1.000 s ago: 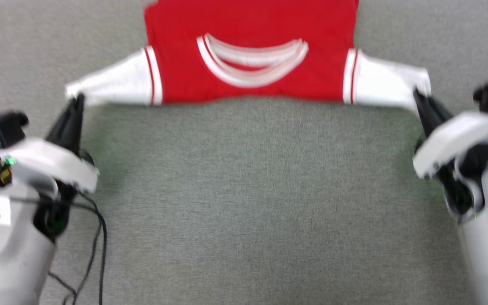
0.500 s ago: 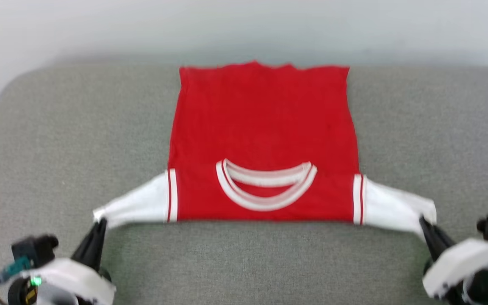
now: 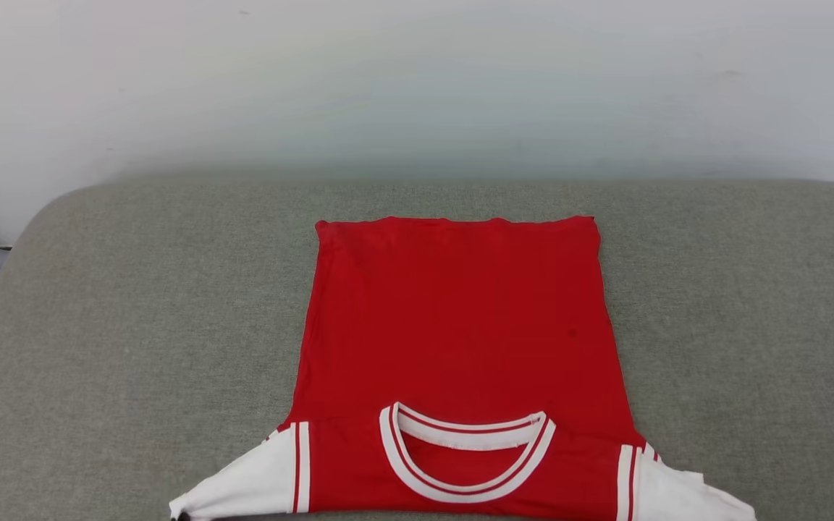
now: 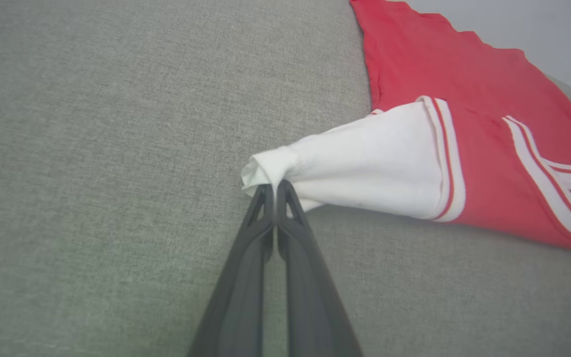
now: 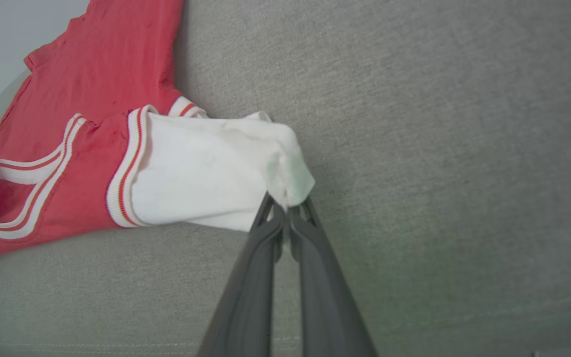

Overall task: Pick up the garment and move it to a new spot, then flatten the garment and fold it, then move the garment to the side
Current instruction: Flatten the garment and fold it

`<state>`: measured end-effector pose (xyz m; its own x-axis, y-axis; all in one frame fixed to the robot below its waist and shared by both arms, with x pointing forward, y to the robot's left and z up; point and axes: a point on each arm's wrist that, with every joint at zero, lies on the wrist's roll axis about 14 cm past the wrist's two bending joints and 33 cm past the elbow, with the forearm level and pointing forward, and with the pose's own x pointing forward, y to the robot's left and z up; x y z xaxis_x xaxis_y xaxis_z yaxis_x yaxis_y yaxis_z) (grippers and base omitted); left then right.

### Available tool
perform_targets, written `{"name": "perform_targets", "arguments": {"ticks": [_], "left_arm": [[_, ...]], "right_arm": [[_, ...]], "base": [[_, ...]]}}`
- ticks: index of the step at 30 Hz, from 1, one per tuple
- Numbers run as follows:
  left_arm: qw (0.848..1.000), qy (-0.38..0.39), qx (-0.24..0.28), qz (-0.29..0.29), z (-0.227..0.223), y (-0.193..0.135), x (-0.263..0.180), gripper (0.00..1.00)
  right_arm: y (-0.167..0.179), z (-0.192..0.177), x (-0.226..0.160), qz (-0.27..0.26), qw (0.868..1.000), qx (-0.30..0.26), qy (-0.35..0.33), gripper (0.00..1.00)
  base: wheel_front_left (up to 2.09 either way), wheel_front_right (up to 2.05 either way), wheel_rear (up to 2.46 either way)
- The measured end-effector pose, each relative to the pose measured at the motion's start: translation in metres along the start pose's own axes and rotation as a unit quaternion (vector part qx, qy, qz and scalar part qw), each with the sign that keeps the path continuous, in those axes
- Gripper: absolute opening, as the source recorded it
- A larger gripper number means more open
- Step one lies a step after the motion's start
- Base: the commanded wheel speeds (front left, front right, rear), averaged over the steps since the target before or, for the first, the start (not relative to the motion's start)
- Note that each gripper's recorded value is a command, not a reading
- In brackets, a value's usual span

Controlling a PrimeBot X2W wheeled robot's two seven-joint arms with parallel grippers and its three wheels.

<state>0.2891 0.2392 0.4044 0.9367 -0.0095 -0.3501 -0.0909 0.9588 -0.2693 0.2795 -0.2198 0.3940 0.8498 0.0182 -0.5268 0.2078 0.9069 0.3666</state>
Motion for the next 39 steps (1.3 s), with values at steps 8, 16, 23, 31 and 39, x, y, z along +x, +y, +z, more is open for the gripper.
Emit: {"name": "perform_targets", "arguments": {"ticks": [8,16,23,31,39], "left_arm": [[1.0,-0.005,-0.005,-0.012,0.0,-0.016,-0.005,0.0],[0.998,-0.055,0.014,-0.03,0.036,-0.032,0.012,0.0],[0.994,-0.097,0.03,-0.044,0.065,-0.043,0.025,0.0],[0.99,-0.12,0.035,-0.059,0.084,-0.051,0.043,0.0],[0.991,-0.119,0.024,-0.059,0.085,-0.049,0.067,0.0]], "right_arm": [[0.014,-0.003,0.006,0.018,0.999,-0.03,-0.007,1.0],[0.05,0.086,0.05,0.055,0.99,-0.086,-0.096,1.0],[0.082,0.127,0.116,0.072,0.989,-0.125,-0.045,1.0],[0.114,0.149,0.191,0.065,0.984,-0.157,0.056,1.0],[0.144,0.141,0.258,0.056,0.971,-0.185,0.139,1.0]], "base": [[0.0,0.0,0.0],[0.0,0.0,0.0],[0.0,0.0,0.0],[0.0,0.0,0.0],[0.0,0.0,0.0]]}}
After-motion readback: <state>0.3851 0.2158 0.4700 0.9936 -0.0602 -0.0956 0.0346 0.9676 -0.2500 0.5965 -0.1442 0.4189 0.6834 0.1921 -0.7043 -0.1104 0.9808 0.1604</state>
